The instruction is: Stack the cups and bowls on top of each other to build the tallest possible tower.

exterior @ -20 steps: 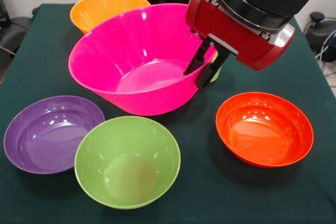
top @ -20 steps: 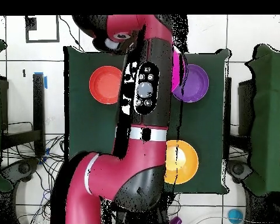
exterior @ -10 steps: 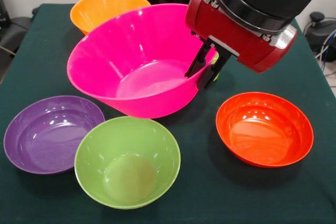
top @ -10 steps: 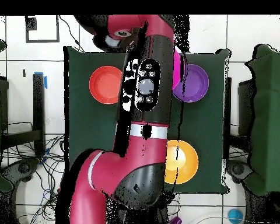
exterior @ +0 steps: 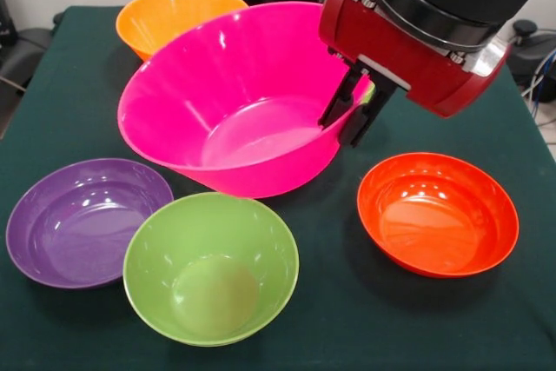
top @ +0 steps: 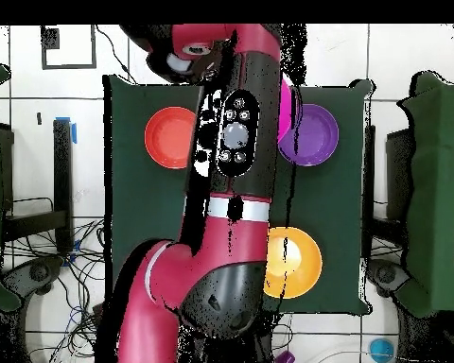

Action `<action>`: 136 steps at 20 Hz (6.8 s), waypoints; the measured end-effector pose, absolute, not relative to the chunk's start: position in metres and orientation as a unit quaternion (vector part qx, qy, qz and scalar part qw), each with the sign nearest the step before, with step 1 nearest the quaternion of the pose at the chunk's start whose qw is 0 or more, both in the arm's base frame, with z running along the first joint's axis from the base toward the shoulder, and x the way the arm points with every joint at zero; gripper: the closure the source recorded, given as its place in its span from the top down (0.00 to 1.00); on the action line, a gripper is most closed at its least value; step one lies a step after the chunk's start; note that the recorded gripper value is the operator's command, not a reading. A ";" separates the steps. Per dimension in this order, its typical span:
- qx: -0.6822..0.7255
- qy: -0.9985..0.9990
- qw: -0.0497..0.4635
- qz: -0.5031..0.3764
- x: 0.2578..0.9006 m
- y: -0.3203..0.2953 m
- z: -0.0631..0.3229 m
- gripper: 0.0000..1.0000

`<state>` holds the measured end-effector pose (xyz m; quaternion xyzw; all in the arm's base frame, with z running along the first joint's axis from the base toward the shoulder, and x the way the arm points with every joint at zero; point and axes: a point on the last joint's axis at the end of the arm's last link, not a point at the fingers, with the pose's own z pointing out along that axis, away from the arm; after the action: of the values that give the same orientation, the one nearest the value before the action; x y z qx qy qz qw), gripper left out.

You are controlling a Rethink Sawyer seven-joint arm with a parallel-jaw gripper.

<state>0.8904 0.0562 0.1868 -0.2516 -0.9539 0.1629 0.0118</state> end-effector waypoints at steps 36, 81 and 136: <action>-0.198 -0.970 0.011 0.139 0.923 0.033 0.165 0.00; -0.174 -0.975 0.002 0.139 0.933 -0.003 0.122 0.00; -0.142 -0.979 -0.006 0.146 0.917 0.009 0.112 0.00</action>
<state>0.9171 0.0091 0.1115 -0.1417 -0.9790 0.1462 -0.0065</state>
